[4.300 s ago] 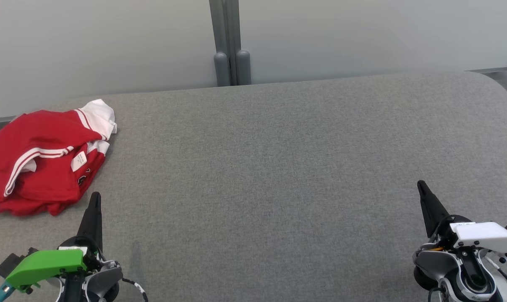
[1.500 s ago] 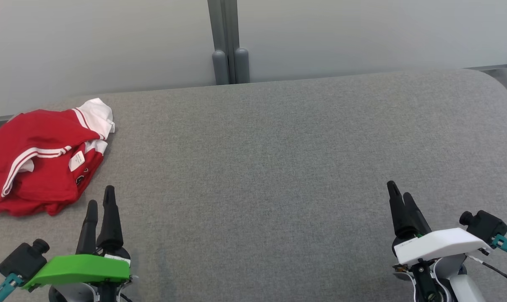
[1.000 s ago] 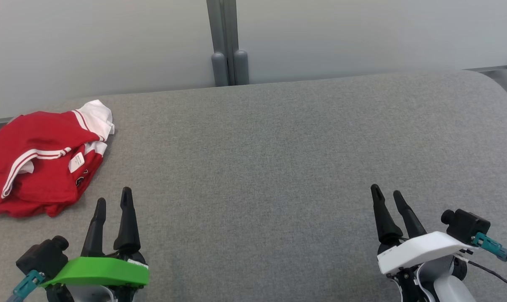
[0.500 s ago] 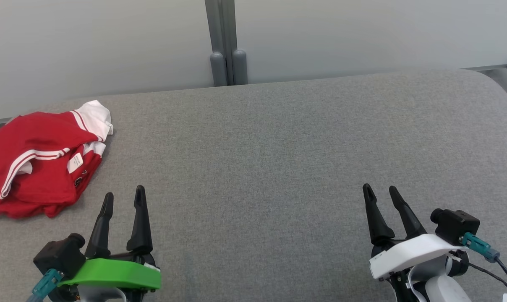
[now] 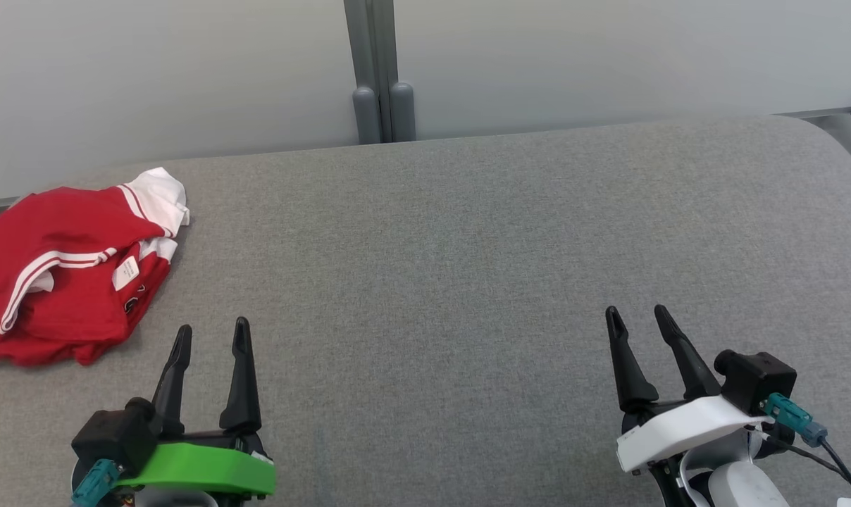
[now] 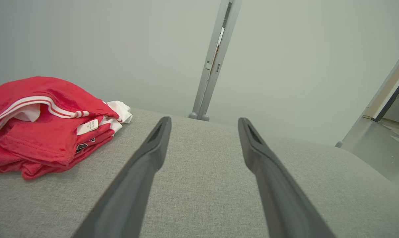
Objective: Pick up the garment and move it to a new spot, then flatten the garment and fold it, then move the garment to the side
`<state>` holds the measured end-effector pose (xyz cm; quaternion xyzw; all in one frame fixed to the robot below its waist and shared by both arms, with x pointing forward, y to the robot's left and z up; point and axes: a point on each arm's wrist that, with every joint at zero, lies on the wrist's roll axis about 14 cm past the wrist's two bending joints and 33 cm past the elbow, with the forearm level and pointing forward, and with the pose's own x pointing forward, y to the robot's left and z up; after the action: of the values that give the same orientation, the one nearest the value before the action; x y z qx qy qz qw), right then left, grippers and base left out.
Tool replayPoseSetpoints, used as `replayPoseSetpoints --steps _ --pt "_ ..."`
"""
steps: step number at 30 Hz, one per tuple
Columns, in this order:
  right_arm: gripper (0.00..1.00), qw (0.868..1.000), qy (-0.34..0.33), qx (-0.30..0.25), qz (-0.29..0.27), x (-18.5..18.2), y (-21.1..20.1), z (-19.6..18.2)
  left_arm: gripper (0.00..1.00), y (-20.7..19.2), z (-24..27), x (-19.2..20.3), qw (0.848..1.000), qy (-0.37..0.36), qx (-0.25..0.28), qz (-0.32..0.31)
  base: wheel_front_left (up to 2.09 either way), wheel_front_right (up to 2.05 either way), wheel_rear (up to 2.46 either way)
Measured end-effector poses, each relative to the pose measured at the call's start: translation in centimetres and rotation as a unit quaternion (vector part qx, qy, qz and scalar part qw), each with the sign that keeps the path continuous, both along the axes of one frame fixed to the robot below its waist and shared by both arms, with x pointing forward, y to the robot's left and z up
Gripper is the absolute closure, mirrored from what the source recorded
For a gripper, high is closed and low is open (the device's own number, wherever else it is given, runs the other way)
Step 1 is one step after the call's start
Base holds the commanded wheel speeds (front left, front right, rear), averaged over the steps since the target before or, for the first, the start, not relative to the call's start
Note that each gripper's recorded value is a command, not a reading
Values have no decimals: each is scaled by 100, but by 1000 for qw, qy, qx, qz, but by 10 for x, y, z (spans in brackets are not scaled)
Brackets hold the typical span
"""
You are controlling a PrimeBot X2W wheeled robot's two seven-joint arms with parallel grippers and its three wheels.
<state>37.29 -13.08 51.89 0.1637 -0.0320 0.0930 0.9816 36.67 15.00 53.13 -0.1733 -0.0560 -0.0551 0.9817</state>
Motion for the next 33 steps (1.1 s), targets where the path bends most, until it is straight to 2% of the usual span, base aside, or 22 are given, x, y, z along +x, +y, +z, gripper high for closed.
replayPoseSetpoints --steps 33 --pt "0 994 -32 -102 8 -3 4 -1 0 -9 -6 -5 994 -20 103 -15 0 0 0"
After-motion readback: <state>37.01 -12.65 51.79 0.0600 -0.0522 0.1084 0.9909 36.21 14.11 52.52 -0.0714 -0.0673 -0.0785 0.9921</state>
